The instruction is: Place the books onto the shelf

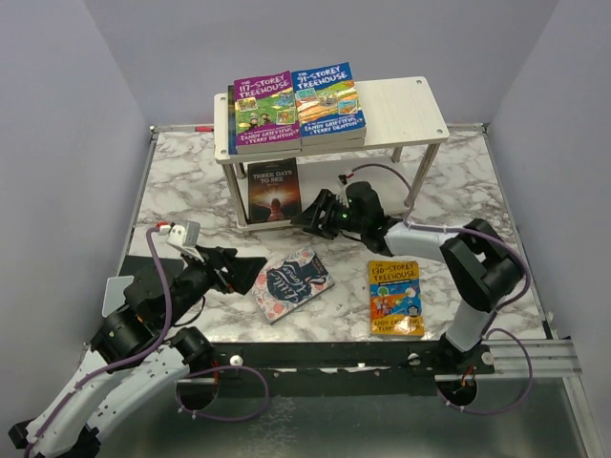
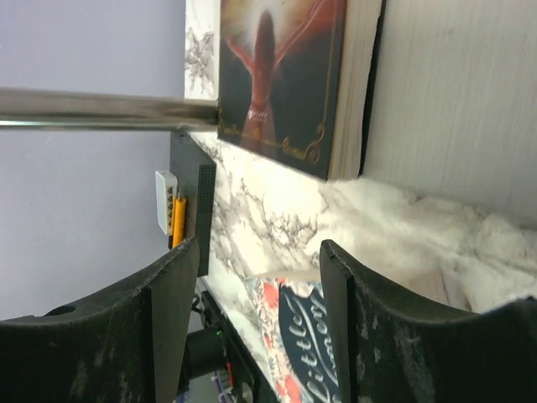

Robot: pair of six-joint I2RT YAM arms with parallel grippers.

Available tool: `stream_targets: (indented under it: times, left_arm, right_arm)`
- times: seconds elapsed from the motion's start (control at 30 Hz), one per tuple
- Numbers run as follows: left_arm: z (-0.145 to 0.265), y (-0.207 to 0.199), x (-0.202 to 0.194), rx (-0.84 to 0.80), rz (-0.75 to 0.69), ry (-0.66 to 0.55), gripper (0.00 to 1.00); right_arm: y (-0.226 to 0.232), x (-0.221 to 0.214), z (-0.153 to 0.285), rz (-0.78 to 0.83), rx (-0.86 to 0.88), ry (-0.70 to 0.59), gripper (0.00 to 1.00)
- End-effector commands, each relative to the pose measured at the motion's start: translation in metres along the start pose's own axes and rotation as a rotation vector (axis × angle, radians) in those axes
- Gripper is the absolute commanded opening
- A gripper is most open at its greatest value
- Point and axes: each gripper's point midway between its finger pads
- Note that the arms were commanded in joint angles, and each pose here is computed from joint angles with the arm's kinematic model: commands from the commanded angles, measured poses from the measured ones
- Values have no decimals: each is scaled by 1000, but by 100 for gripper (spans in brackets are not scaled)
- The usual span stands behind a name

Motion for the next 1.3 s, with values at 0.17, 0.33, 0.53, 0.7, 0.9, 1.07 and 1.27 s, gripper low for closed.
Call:
stream_targets:
  times: [0.17, 0.33, 0.53, 0.7, 0.9, 1.07, 1.27]
  left_arm:
    - [-20, 28, -39, 172, 201, 107, 99]
    - [-24, 64, -88, 340, 391, 177, 99]
    - [-24, 94, -127, 467, 523, 208, 99]
    - [-20, 119, -154, 572, 601, 206, 99]
    - [-19, 142, -182, 668, 596, 247, 99]
    - [-29, 146, -197, 670, 597, 278, 99]
    - [-39, 149, -204, 662, 570, 296, 99]
  right_arm:
    - [-15, -20, 61, 144, -168, 43, 64]
    - [-35, -37, 84, 187, -234, 78, 64]
    - [-58, -56, 94, 196, -278, 120, 64]
    - [-69, -69, 90, 186, -277, 158, 64]
    - [-81, -79, 86, 198, -280, 197, 58]
    - [-84, -92, 85, 220, -253, 235, 56]
    - [-80, -117, 87, 255, -185, 286, 53]
Point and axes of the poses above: each gripper's point midway between its finger pads, its own z axis back along the fingers, its own y axis along the line the jaws close on, x = y × z, and after that the axes turned 5 degrees about z, right-handed
